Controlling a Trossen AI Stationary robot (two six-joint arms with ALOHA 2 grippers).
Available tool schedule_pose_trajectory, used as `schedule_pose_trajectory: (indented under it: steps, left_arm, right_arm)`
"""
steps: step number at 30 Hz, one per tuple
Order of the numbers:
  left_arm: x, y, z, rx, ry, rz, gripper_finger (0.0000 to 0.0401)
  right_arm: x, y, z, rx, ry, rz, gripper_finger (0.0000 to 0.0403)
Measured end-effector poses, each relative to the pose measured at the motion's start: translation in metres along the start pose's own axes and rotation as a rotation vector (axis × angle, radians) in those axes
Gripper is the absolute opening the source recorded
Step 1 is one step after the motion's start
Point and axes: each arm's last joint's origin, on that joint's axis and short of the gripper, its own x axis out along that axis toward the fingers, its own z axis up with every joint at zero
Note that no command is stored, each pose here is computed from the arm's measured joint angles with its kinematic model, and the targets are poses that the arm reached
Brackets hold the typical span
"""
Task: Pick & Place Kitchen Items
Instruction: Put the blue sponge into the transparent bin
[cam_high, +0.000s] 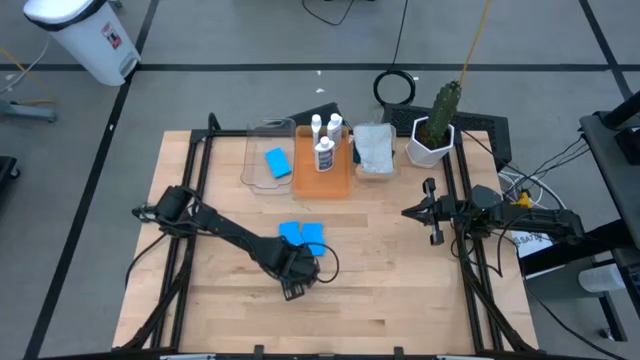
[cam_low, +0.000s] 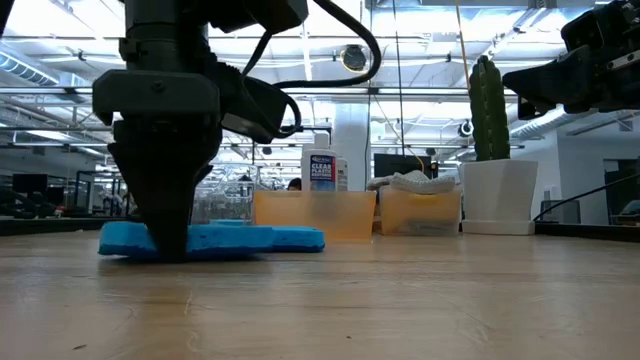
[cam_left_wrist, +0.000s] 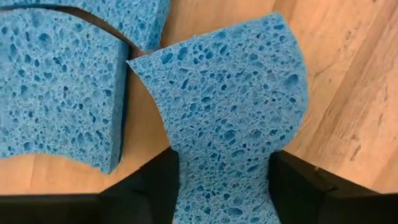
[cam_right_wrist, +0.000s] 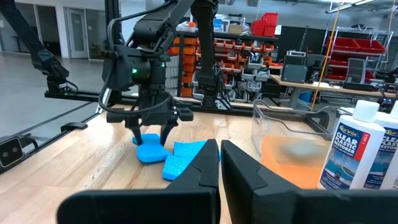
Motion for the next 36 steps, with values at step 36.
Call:
schedule_pose_trajectory:
  steps: [36]
  left_arm:
    - [-0.191, 0.151, -0.005, -0.469, -0.638, 0.276, 0.0092]
  right_arm:
    - [0.000, 0.000, 0.000, 0.000, 0.000, 0.000, 0.0000]
